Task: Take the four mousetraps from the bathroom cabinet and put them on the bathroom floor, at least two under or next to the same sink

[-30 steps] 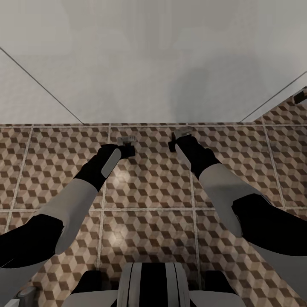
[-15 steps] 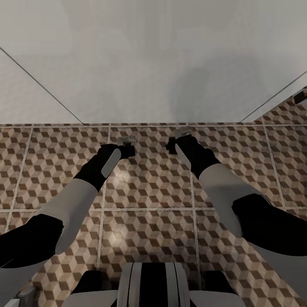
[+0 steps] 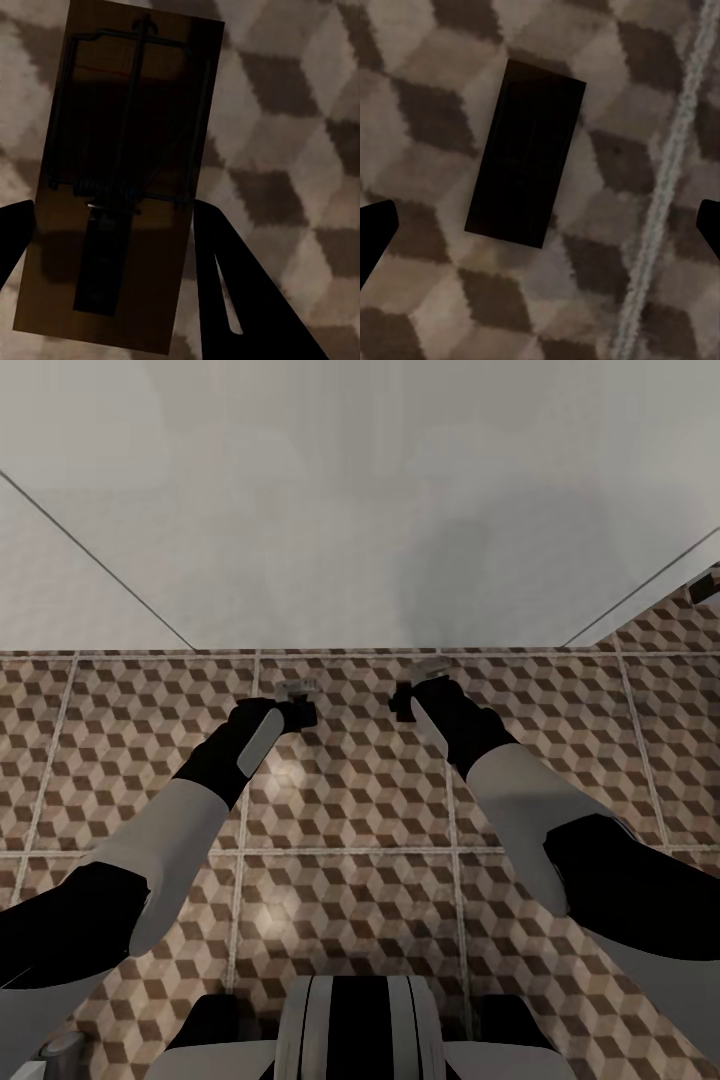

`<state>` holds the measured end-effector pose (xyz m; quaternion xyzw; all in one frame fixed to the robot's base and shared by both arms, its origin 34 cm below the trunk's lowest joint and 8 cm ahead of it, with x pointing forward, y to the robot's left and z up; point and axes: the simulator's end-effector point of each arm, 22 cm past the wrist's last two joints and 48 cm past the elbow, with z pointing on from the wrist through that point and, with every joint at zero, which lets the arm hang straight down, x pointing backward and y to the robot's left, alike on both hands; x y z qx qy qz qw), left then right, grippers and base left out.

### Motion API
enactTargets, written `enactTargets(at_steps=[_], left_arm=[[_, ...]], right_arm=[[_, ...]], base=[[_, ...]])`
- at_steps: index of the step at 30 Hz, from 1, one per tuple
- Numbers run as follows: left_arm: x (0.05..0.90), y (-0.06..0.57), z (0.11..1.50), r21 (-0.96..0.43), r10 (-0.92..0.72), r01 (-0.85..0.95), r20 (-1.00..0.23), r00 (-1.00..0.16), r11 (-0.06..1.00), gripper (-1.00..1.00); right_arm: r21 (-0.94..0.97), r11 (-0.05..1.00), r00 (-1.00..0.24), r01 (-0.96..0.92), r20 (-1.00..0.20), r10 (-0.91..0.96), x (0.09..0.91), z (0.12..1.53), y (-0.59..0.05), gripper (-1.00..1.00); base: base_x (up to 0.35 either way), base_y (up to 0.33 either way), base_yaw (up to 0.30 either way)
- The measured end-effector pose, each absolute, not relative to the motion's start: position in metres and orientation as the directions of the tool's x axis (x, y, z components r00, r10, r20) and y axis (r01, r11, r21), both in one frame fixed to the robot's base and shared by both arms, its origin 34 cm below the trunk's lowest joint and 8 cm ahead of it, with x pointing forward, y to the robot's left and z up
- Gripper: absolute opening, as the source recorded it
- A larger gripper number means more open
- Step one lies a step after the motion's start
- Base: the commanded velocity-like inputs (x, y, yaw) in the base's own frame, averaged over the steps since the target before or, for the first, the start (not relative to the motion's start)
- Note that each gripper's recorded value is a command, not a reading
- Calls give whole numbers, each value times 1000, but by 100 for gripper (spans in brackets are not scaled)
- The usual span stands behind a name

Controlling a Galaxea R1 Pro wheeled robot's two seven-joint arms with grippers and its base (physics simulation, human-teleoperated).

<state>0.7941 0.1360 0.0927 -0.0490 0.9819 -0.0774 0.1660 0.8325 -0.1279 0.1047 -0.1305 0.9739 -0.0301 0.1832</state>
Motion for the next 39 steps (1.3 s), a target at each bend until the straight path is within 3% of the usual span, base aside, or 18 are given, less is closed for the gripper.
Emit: enactTargets(at_steps=[39], left_arm=[[792,136,91,-167,-122,-72,-313,-942,983,-100]], right_arm=[[-105,964,-899,-244,-349,-265,832,105,-128,100]], base=[[0,0,0]])
